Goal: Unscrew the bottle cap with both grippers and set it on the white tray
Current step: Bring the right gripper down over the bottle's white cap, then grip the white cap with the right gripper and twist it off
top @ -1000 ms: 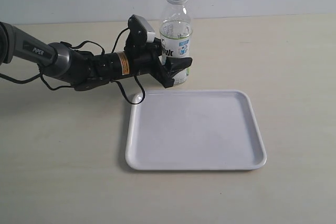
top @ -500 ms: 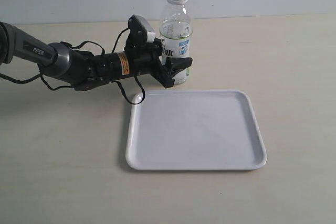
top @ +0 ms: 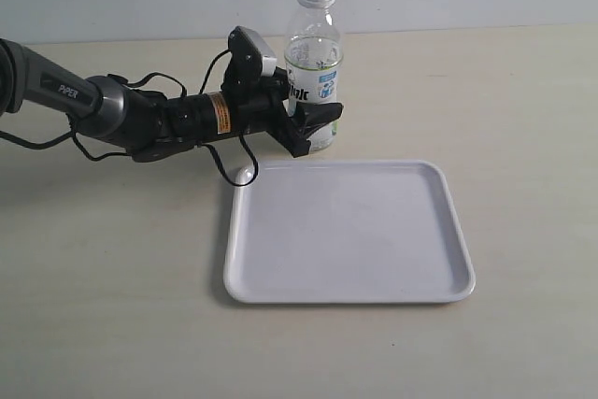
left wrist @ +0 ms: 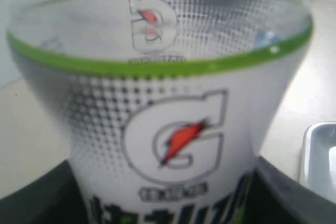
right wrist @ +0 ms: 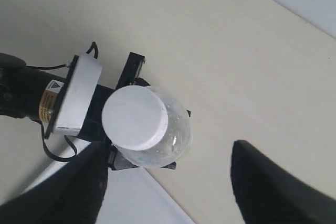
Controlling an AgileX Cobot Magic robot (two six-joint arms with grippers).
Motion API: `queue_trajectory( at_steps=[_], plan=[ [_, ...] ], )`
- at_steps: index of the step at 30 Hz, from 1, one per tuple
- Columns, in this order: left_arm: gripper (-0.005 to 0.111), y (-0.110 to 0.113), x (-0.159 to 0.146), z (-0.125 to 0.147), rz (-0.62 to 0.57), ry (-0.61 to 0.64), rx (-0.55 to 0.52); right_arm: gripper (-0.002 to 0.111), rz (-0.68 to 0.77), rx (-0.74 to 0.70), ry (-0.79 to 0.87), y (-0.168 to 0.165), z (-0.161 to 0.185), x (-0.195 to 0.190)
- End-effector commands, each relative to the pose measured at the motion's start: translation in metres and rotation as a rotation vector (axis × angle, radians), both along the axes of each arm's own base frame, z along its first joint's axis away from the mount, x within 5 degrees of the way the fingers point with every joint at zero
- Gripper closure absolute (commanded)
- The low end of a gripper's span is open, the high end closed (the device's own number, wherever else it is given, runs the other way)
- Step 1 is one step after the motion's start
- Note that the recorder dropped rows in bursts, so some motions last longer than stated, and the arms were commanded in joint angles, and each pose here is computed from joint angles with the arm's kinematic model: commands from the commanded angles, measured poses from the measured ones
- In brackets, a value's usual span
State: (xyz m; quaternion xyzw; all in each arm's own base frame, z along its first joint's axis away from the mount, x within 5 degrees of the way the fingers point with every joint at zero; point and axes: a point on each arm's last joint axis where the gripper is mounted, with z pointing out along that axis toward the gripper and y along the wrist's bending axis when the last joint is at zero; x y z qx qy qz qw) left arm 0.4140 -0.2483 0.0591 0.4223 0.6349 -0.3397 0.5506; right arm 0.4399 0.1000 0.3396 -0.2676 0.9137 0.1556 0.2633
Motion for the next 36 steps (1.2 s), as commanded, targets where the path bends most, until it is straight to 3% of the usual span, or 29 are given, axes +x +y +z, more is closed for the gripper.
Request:
queue_trajectory(
  at_steps=[1, 9, 19, 36],
  plan=[
    [0.107, -0.001, 0.001, 0.005, -0.009, -0.02, -0.006, 0.04, 0.025, 0.019, -0.037, 0.013, 0.009, 0.0],
    [0.107, 0.0, 0.002, 0.009, 0.007, -0.022, 0.022, 0.04, -0.017, -0.18, -0.051, 0.029, -0.002, 0.002],
    [0.107, 0.0, 0.004, 0.012, 0.016, -0.045, 0.088, 0.04, -0.051, -0.125, -0.004, 0.034, -0.01, 0.005],
    [0.107, 0.0, 0.005, 0.012, 0.019, -0.048, 0.091, 0.041, -0.041, -0.086, 0.045, 0.04, -0.026, 0.011]
  ],
)
